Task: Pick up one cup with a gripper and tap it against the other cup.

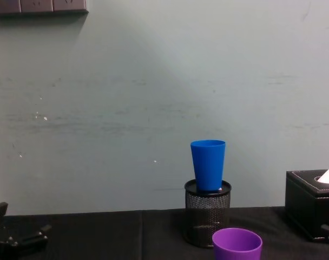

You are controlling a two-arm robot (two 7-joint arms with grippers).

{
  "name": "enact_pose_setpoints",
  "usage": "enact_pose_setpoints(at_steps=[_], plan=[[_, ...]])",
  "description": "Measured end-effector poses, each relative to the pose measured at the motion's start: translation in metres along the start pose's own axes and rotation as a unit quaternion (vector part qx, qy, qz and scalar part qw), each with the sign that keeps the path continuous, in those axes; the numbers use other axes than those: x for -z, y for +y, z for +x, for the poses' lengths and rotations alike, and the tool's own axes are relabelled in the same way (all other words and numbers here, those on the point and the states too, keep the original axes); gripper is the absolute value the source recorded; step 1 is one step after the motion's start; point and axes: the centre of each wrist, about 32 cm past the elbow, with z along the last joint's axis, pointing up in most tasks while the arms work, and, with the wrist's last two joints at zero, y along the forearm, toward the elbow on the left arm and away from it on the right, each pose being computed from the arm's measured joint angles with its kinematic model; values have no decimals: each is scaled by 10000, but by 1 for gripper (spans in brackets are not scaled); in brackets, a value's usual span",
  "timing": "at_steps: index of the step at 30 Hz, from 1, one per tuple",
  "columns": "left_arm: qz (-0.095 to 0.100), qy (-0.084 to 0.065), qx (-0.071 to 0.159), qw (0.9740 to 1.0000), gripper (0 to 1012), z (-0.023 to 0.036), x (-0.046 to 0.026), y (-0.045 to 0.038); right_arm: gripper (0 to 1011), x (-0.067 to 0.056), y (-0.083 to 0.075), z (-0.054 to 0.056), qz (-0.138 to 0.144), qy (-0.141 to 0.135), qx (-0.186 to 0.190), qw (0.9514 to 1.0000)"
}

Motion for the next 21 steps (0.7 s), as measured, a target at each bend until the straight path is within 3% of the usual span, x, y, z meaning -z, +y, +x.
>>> enact_pose_setpoints(at_steps=[21], plan=[[0, 0, 0, 10000, 1000, 0, 0, 0, 1004, 0, 0, 0, 0, 0, 0, 10000]])
